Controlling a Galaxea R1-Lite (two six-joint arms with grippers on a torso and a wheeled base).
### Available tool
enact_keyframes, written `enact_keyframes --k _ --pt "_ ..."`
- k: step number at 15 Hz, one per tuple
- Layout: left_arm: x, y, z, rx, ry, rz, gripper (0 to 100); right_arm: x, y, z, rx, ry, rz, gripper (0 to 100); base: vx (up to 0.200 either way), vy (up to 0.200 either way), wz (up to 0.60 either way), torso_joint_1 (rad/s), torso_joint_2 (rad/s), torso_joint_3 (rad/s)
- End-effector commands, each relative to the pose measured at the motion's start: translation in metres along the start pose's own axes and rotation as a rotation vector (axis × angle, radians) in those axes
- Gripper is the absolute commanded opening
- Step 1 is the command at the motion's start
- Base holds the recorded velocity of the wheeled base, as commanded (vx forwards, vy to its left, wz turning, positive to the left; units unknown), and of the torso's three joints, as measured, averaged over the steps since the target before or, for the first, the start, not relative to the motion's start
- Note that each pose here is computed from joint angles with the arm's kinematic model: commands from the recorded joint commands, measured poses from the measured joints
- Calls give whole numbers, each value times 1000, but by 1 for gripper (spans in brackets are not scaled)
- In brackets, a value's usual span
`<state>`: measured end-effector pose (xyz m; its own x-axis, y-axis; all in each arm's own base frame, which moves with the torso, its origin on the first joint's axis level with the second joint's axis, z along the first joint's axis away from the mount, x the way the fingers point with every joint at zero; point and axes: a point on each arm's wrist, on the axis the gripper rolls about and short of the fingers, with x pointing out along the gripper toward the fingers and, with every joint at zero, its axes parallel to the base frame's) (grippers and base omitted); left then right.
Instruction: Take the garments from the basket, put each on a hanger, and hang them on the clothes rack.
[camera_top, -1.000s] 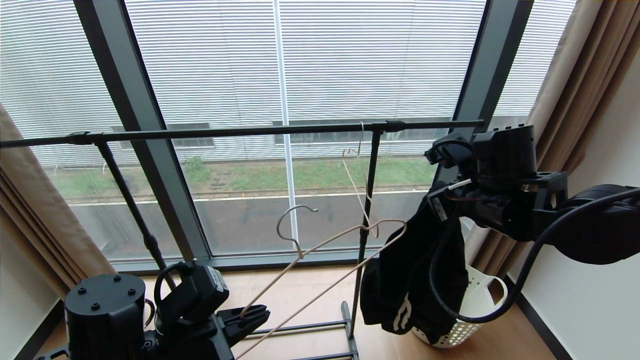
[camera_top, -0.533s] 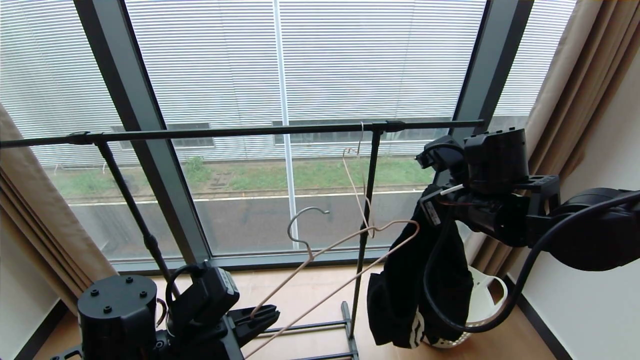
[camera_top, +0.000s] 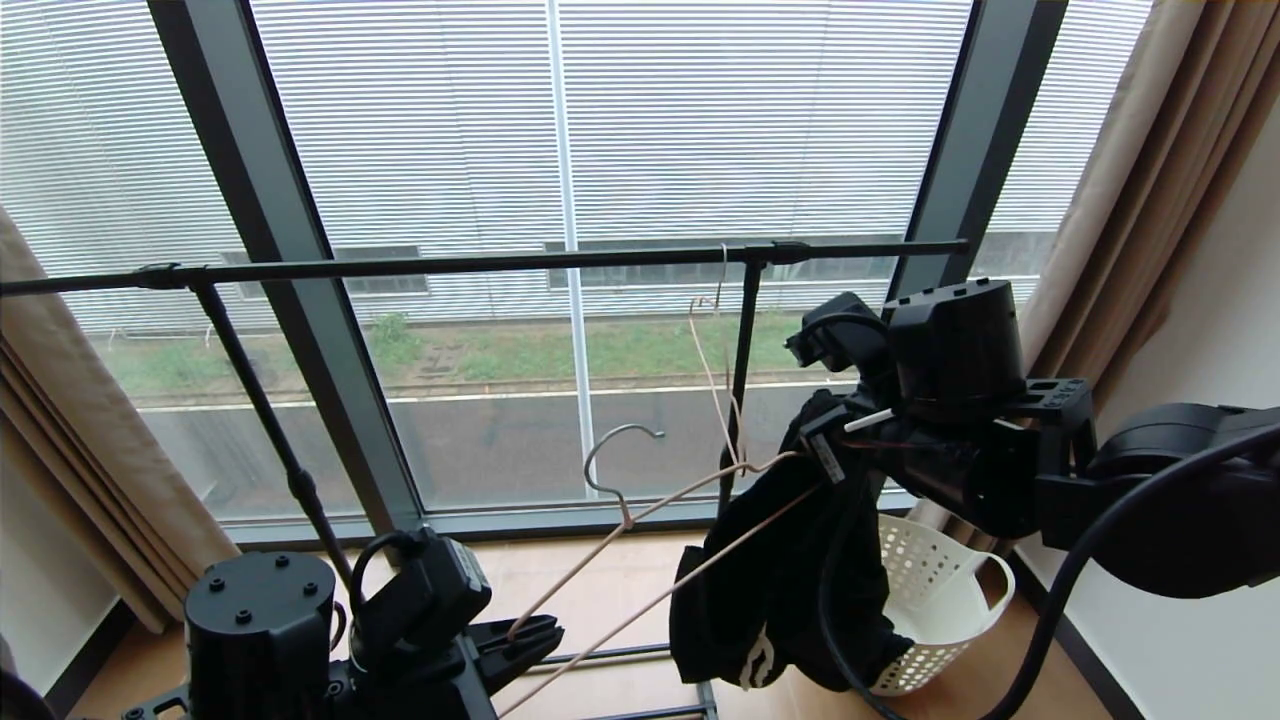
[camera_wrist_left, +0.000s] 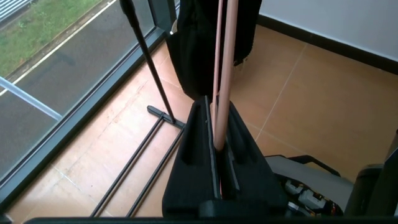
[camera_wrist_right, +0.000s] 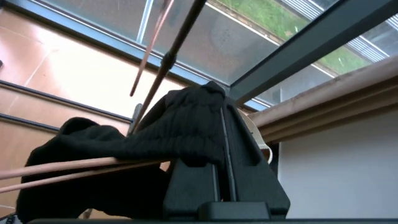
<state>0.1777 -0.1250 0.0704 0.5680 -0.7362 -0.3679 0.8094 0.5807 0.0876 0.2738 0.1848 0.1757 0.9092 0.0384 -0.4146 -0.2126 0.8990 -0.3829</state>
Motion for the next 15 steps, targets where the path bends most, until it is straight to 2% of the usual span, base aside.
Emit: enact_keyframes --k 1,6,9,15 --pt "0 0 -2 -2 8 -2 0 -9 13 2 -2 -18 37 0 0 0 0 0 0 0" --pt "-1 -4 -4 1 19 -18 0 -23 25 8 35 -59 68 0 0 0 0 0 0 0" --pt "-2 -10 -6 5 31 -45 0 -25 31 12 71 -127 76 0 0 0 0 0 0 0" --pt "-2 -12 -6 6 32 -54 0 -42 54 12 62 -169 160 0 0 0 0 0 0 0"
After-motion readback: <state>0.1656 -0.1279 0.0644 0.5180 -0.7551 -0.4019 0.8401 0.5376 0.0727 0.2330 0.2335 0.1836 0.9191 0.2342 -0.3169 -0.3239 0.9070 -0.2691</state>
